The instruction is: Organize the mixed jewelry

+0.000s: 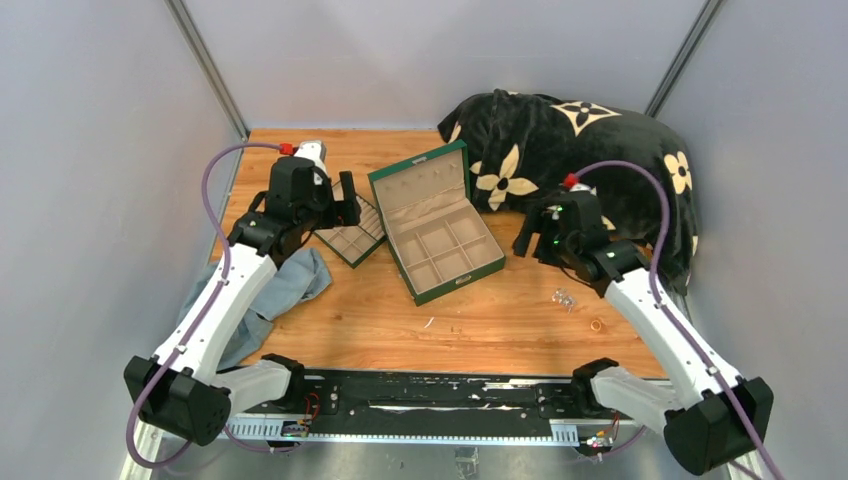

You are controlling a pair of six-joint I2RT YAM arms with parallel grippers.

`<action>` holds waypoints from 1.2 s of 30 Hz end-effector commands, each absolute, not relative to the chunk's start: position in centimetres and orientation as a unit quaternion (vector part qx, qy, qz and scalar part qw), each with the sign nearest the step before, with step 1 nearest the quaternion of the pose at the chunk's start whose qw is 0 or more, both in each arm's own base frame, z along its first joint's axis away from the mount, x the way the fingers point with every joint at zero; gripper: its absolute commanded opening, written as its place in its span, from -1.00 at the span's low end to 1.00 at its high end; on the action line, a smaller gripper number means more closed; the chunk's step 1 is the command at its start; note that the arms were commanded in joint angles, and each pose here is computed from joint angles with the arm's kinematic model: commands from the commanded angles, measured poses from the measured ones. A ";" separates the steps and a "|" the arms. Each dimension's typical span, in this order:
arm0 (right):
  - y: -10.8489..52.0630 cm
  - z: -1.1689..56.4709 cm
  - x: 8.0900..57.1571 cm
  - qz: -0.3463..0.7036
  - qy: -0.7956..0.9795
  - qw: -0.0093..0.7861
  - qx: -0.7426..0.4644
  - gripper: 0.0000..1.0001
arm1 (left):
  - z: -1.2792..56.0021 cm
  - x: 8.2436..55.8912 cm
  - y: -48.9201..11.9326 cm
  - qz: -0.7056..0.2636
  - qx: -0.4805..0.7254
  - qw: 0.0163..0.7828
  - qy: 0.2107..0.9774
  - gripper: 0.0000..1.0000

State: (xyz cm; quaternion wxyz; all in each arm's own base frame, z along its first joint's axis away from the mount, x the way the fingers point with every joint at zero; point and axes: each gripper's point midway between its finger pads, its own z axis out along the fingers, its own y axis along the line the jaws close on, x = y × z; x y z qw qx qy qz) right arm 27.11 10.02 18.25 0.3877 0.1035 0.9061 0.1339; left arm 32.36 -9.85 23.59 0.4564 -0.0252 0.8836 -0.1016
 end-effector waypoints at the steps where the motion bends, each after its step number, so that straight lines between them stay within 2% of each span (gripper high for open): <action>1: 17.4 15.7 23.1 0.184 0.930 0.314 -0.057 0.68 | 24.4 32.5 -8.9 -0.087 -0.027 0.485 0.870 1.00; 5: 20.4 12.1 19.9 0.129 0.943 0.264 -0.157 0.68 | 23.1 32.3 -8.0 -0.073 -0.049 0.495 0.865 1.00; 10: 21.7 9.8 19.2 0.098 0.948 0.229 -0.199 0.68 | 21.0 32.1 -7.3 -0.067 -0.100 0.485 0.866 1.00; 17: 20.9 10.8 20.1 0.077 0.944 0.254 -0.196 0.71 | 16.6 32.6 -4.5 -0.026 -0.173 0.358 0.917 1.00; 22: 17.8 11.2 20.9 0.053 0.952 0.274 -0.127 0.71 | 14.9 32.0 -4.8 -0.020 -0.158 0.313 0.936 1.00; 24: 15.3 11.5 21.5 0.046 0.957 0.279 -0.069 0.91 | 14.3 31.8 -5.3 -0.035 -0.157 0.308 0.938 1.00; 29: 7.0 11.1 21.4 -0.018 0.955 0.281 0.097 0.99 | 13.4 31.6 -6.2 -0.062 -0.161 0.303 0.937 1.00; 31: 3.9 10.5 21.0 -0.030 0.951 0.264 0.158 0.87 | 13.3 31.6 -6.4 -0.064 -0.161 0.302 0.937 1.00; 33: 1.9 9.7 20.4 -0.030 0.950 0.239 0.198 0.44 | 13.4 31.6 -6.4 -0.065 -0.158 0.303 0.938 1.00; 36: 0.5 8.5 20.2 -0.018 0.955 0.202 0.217 0.17 | 13.4 31.6 -6.4 -0.066 -0.157 0.303 0.938 1.00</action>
